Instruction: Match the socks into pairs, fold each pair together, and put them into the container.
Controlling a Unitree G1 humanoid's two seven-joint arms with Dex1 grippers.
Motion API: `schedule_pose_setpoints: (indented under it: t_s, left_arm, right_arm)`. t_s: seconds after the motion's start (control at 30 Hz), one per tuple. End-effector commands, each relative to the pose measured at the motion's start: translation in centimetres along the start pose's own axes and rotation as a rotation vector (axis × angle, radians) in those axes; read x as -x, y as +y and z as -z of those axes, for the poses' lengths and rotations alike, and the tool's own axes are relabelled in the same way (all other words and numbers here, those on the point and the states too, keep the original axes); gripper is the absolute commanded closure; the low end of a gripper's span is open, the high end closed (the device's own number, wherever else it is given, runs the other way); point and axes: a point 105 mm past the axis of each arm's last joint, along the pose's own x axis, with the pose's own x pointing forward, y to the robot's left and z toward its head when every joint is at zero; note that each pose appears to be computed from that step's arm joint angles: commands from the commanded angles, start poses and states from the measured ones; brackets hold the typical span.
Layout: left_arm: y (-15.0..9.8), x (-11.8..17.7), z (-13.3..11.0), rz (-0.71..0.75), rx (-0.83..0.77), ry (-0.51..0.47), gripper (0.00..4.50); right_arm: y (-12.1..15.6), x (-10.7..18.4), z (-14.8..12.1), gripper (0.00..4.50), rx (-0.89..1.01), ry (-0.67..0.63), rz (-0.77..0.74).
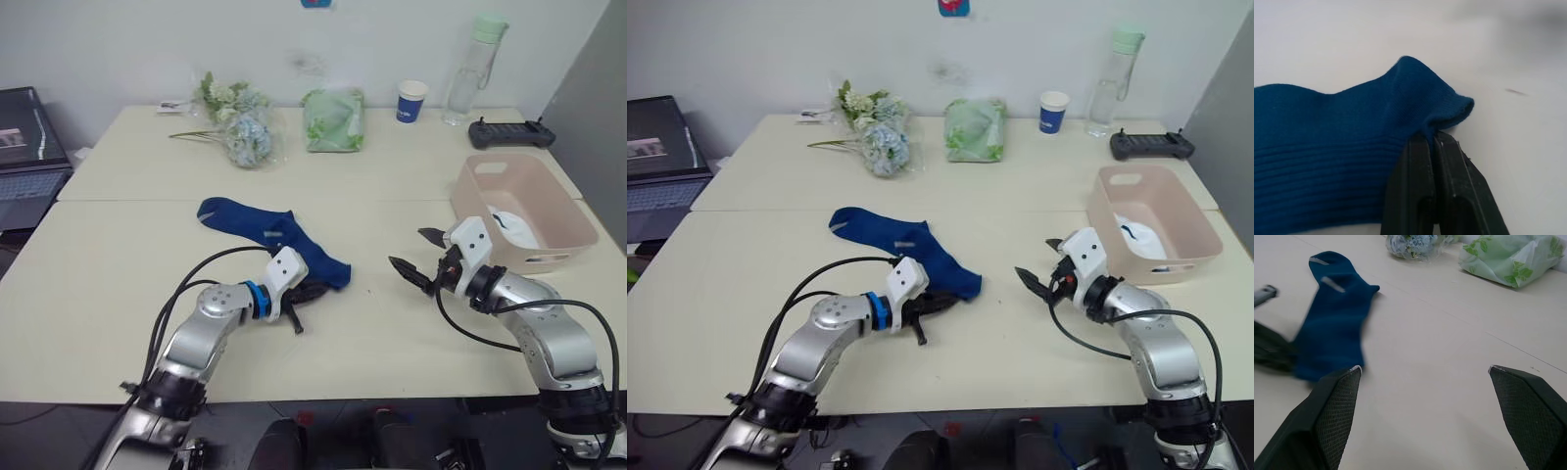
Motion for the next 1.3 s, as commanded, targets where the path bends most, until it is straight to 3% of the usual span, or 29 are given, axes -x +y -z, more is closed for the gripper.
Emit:
schedule_pose_setpoints:
  t_s: [0.03,0.07,0.17,0.3,0.43,0.53,0.6,0.7,0.77,0.93,1.03,1.2,1.3]
  left_arm:
    - [-3.9,0.2,-2.6,0.155,0.015,-0.045,4.46]
    - [-4.5,0.3,-2.7,0.180,0.033,-0.047,4.46]
    - [-5.4,0.5,-2.7,0.234,0.058,-0.036,3.83]
    - [-5.2,1.8,-2.7,0.259,0.097,-0.008,2.65]
    - [-0.8,3.3,-3.7,0.107,0.118,-0.065,1.29]
    - [5.0,4.1,-3.5,-0.123,0.085,-0.073,0.35]
    - [7.8,4.2,-3.2,-0.223,0.072,-0.066,0.35]
    - [9.8,3.4,-2.2,-0.290,0.035,-0.030,0.35]
    - [10.4,2.6,-1.8,-0.305,0.048,-0.034,0.35]
    - [10.2,1.0,0.1,-0.294,0.045,0.013,0.35]
    - [10.0,0.8,0.9,-0.282,0.045,0.043,0.95]
    - [9.4,0.9,1.2,-0.245,0.048,0.048,2.55]
    - [9.2,1.1,1.2,-0.234,0.049,0.050,3.46]
  right_arm:
    - [-0.5,0.1,-1.5,0.00,0.046,-0.047,-0.016]
    - [-0.5,0.1,-1.6,0.00,0.049,-0.048,-0.021]
    - [-0.4,0.1,-1.5,0.00,0.057,-0.040,-0.041]
    - [-0.1,0.8,-0.9,0.00,0.080,0.000,-0.090]
    - [1.1,1.7,0.0,0.00,0.134,0.060,-0.208]
    - [3.4,2.0,0.2,0.00,0.135,0.076,-0.346]
    - [5.0,2.0,0.7,0.00,0.081,0.097,-0.419]
    - [6.8,2.2,1.9,0.00,-0.033,0.158,-0.497]
    - [7.3,2.3,3.0,0.00,-0.149,0.199,-0.493]
    - [7.5,3.2,5.4,0.00,-0.206,0.313,-0.434]
    - [8.3,4.0,6.2,0.00,-0.237,0.366,-0.451]
    - [9.0,2.3,5.8,0.00,-0.364,0.323,-0.419]
    - [9.4,1.4,5.6,0.60,-0.393,0.323,-0.422]
